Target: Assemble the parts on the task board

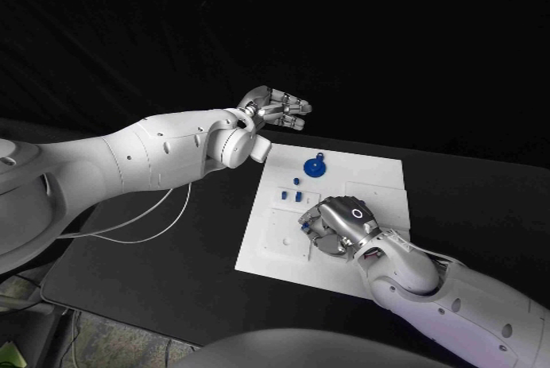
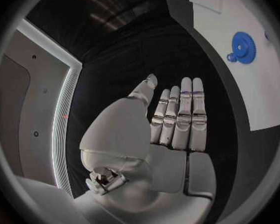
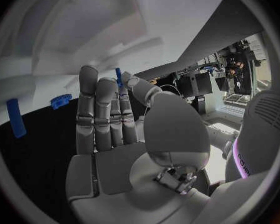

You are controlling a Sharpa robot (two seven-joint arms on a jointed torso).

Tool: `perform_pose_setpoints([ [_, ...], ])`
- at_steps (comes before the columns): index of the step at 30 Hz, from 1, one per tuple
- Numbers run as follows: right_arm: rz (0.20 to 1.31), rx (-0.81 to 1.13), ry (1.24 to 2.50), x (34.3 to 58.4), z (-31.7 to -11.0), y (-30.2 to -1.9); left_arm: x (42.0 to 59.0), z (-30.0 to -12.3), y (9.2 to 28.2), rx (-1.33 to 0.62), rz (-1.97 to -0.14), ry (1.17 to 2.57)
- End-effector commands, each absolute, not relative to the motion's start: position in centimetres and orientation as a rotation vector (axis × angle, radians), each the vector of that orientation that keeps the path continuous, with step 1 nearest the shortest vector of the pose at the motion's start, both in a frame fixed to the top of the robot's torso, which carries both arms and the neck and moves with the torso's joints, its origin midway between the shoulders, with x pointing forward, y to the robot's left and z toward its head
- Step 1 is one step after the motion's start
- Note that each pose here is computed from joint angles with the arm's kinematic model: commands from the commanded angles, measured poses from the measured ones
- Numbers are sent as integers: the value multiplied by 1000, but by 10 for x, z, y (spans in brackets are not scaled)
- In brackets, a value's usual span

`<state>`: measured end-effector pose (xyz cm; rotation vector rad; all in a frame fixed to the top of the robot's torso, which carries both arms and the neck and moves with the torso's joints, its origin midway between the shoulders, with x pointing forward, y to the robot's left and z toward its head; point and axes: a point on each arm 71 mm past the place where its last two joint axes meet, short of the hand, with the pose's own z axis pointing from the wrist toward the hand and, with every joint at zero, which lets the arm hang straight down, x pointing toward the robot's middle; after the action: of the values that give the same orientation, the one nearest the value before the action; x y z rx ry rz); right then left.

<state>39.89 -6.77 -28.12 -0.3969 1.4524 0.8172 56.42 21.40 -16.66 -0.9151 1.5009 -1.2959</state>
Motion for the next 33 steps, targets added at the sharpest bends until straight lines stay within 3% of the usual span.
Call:
perform_pose_setpoints([
  [1,823,-415,1491,396,-287,-67,564,-166,212,-901,-1309,1504],
  [33,825,-427,1521,395,-290,-66,564,-166,211,-902,-1309,1512],
])
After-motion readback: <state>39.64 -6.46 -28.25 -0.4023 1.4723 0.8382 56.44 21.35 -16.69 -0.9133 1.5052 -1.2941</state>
